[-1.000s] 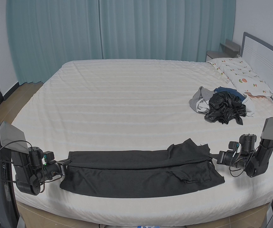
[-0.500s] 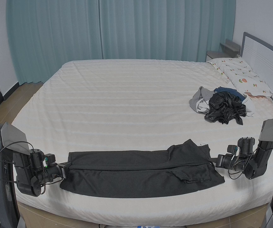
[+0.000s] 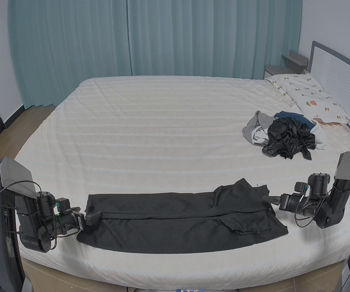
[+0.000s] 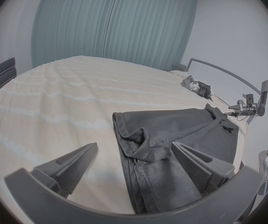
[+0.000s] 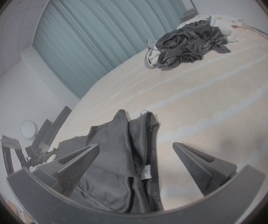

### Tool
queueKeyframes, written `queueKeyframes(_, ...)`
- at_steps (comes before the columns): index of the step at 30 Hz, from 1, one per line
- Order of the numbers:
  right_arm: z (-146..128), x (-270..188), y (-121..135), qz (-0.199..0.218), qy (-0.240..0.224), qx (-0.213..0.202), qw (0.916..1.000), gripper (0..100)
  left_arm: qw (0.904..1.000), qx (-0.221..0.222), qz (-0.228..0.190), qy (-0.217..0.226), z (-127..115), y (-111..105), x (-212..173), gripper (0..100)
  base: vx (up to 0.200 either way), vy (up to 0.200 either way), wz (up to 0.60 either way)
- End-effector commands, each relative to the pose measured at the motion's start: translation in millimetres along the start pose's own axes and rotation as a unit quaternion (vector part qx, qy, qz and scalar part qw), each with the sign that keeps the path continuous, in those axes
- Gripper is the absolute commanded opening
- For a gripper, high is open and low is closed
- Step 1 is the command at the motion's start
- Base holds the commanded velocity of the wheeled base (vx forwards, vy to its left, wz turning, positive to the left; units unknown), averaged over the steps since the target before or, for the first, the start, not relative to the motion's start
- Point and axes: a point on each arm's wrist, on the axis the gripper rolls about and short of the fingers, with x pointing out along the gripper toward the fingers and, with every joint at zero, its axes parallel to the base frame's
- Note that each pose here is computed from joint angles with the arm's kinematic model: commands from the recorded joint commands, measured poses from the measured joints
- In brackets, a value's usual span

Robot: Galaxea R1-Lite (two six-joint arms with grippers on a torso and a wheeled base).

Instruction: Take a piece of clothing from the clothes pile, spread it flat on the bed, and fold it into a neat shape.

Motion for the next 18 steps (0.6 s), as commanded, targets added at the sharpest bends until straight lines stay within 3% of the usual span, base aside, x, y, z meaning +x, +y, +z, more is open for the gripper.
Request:
queueKeyframes(1,17.6,-8.7,9.3,0.011,-0.029,0.02,0.9993,100,0.9997,0.003,-0.005,-0.025,12.4,3.6,-11.6,100,0.0,0.0,0.0)
queueKeyframes(5,29.0,-10.9,18.6,0.026,-0.046,0.084,0.995,100,0.9984,-0.026,-0.006,-0.051,27.2,4.6,-16.5,100,0.0,0.0,0.0)
queueKeyframes(6,29.0,-10.9,18.6,0.026,-0.046,0.084,0.995,100,0.9984,-0.026,-0.006,-0.051,27.2,4.6,-16.5,100,0.0,0.0,0.0)
queueKeyframes(8,26.9,-6.7,16.3,0.029,-0.045,0.115,0.9919,100,0.994,-0.074,-0.012,-0.079,43.9,2.7,-20.3,100,0.0,0.0,0.0)
queueKeyframes(15,29.4,11.5,13.5,0.048,-0.038,0.138,0.9886,100,0.9853,-0.154,-0.026,-0.07,57.0,-1.6,-1.9,100,0.0,0.0,0.0)
queueKeyframes(16,29.2,17.9,13.5,0.052,-0.037,0.14,0.9881,100,0.9792,-0.193,-0.027,-0.058,61.7,-3.6,4.6,100,0.0,0.0,0.0)
queueKeyframes(18,30.2,23.0,11.9,0.054,-0.038,0.141,0.9878,100,0.9726,-0.225,-0.025,-0.053,68.5,-6.3,12.3,100,0.0,0.0,0.0)
